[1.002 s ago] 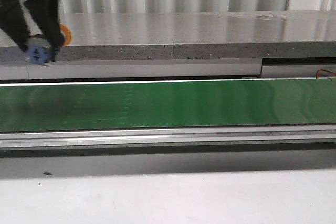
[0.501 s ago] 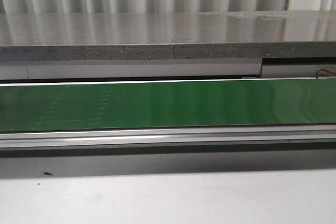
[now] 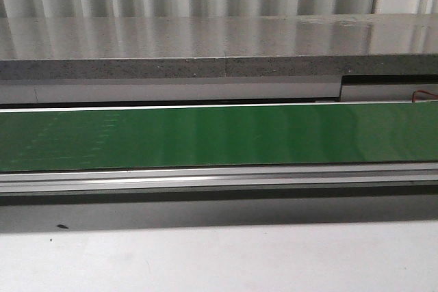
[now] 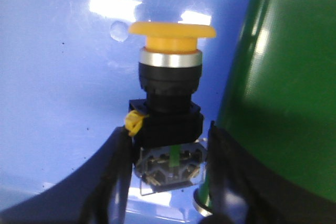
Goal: Move button from right to left
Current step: 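Lift the button with the left gripper and carry it over the blue tray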
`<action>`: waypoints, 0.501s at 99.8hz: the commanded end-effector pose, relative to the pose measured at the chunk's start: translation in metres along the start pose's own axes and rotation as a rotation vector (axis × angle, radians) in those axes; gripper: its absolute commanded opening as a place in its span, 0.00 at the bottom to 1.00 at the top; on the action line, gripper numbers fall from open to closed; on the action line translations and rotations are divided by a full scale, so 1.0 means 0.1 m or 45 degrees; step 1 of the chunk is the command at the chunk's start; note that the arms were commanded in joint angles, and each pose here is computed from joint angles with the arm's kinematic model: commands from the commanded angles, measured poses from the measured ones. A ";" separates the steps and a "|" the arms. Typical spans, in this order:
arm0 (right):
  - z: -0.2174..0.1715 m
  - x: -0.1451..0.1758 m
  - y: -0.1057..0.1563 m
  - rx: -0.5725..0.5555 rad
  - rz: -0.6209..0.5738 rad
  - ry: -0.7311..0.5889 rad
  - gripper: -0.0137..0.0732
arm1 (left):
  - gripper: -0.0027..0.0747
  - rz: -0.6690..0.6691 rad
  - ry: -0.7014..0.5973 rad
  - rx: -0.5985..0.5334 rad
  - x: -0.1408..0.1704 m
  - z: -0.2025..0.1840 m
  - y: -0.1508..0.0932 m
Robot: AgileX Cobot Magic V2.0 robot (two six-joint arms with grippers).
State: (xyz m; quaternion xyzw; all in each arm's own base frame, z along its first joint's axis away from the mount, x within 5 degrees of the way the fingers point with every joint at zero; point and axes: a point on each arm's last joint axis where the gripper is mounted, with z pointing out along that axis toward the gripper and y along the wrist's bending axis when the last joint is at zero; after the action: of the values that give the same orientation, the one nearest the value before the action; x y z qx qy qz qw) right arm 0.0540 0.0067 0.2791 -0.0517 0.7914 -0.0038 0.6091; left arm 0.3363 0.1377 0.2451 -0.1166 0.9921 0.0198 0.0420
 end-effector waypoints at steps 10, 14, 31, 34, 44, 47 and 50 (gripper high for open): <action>-0.03 -0.15 -0.03 0.031 -0.015 -0.122 0.08 | 0.10 0.093 -0.023 -0.083 -0.14 0.15 0.08; -0.03 -0.15 -0.03 0.031 -0.015 -0.122 0.08 | 0.10 0.119 0.001 -0.103 -0.15 0.22 0.10; -0.03 -0.15 -0.03 0.031 -0.015 -0.122 0.08 | 0.12 0.270 0.059 -0.110 -0.20 0.44 0.12; -0.03 -0.15 -0.03 0.031 -0.015 -0.122 0.08 | 0.15 0.284 0.062 -0.101 -0.21 0.47 0.11; -0.03 -0.15 -0.03 0.031 -0.015 -0.122 0.08 | 0.32 0.277 0.044 -0.090 -0.22 0.48 0.10; -0.03 -0.15 -0.03 0.031 -0.015 -0.122 0.08 | 0.39 0.277 0.041 -0.091 -0.22 0.48 0.10; -0.03 -0.15 -0.03 0.031 -0.015 -0.122 0.08 | 0.46 0.277 0.038 -0.092 -0.23 0.48 0.10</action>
State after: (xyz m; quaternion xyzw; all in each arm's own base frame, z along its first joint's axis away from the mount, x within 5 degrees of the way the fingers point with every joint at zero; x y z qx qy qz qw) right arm 0.0540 0.0067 0.2791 -0.0517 0.7914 -0.0038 0.6091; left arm 0.3564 0.1545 0.1738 -0.0099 0.9986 0.0453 -0.0239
